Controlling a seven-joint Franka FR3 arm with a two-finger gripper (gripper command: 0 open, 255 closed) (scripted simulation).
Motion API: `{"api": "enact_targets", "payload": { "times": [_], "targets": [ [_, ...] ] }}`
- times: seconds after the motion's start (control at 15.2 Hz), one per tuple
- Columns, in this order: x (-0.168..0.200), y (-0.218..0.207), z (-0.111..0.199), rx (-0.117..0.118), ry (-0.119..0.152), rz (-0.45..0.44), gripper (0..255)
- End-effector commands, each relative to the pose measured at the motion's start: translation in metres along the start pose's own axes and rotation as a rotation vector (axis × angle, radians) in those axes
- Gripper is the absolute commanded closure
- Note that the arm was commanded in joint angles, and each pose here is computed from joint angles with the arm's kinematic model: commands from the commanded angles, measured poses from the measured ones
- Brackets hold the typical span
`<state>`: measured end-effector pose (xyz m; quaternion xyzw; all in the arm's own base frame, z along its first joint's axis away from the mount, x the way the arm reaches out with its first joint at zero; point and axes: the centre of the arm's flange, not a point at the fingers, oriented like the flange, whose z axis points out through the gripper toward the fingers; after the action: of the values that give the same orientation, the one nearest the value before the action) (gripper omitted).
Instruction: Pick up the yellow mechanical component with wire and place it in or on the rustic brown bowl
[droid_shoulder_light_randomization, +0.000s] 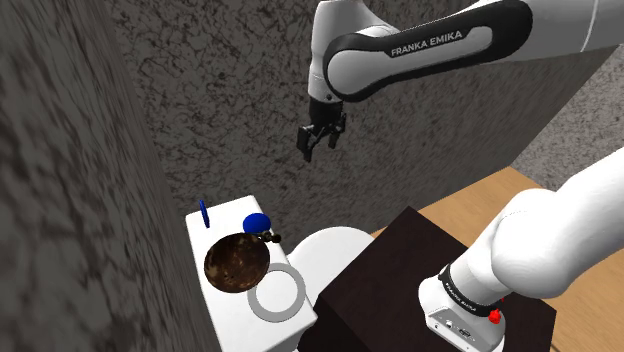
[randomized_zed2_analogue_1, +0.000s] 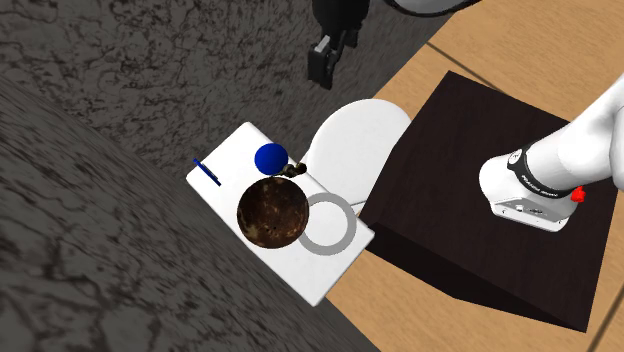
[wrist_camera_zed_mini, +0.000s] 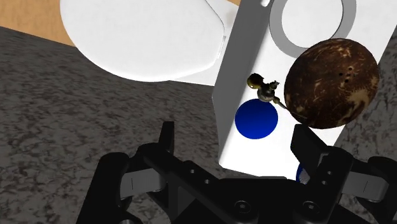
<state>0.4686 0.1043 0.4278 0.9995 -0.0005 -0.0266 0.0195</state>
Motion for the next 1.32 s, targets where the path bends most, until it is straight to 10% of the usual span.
{"api": "enact_targets", "payload": {
  "times": [0.0,1.25],
  "targets": [
    [0.016,-0.012,0.019,0.007,-0.005,-0.011,0],
    [0.178,-0.138,0.164,0.070,-0.048,-0.109,0]
  ]
}}
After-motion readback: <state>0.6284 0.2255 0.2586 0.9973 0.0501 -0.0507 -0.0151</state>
